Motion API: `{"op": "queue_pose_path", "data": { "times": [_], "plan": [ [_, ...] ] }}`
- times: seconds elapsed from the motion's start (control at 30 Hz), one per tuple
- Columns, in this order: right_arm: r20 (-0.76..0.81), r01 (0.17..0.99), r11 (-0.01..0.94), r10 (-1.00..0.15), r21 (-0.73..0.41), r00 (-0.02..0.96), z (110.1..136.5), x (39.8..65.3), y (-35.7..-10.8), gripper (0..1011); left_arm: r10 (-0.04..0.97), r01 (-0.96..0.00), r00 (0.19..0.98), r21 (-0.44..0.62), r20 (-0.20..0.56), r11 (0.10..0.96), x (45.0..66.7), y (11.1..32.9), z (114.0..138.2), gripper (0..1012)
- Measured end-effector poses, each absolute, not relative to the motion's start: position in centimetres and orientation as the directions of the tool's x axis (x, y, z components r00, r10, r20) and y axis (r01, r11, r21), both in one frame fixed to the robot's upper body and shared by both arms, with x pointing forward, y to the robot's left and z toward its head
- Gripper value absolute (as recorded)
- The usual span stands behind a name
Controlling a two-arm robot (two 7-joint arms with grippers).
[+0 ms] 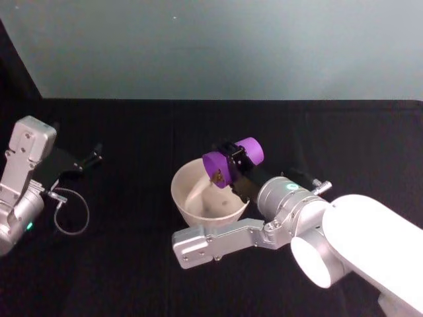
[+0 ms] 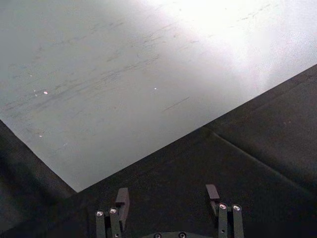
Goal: Pick up the cup and pour the mung beans from the cup into the bowl.
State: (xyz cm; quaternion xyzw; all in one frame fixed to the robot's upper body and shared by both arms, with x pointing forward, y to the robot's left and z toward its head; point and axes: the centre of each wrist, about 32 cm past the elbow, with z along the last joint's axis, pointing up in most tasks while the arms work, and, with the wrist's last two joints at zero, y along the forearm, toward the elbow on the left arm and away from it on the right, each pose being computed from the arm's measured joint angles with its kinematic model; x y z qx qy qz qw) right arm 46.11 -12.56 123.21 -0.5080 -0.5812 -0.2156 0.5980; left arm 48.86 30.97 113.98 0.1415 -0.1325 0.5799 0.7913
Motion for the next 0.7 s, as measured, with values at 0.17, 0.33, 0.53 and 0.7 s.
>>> {"op": "queue_pose_path", "data": {
  "times": [0.17, 0.33, 0.53, 0.7],
  "plan": [
    [0.911, 0.850, 0.387, 0.348, -0.356, 0.223, 123.20, 46.04, -12.38, 737, 0.880, -0.955, 0.292, 0.070, 0.374, 0.287, 48.86, 30.97, 113.98, 1000],
    [0.909, 0.851, 0.386, 0.354, -0.355, 0.219, 123.20, 46.00, -12.27, 736, 0.880, -0.955, 0.292, 0.070, 0.374, 0.287, 48.86, 30.97, 113.98, 1000],
    [0.908, 0.851, 0.386, 0.359, -0.356, 0.216, 123.19, 45.96, -12.20, 736, 0.880, -0.955, 0.292, 0.070, 0.374, 0.287, 48.86, 30.97, 113.98, 1000],
    [0.907, 0.852, 0.386, 0.364, -0.354, 0.212, 123.15, 45.91, -12.15, 736, 0.880, -0.955, 0.292, 0.070, 0.374, 0.287, 48.86, 30.97, 113.98, 1000]
  ]
}}
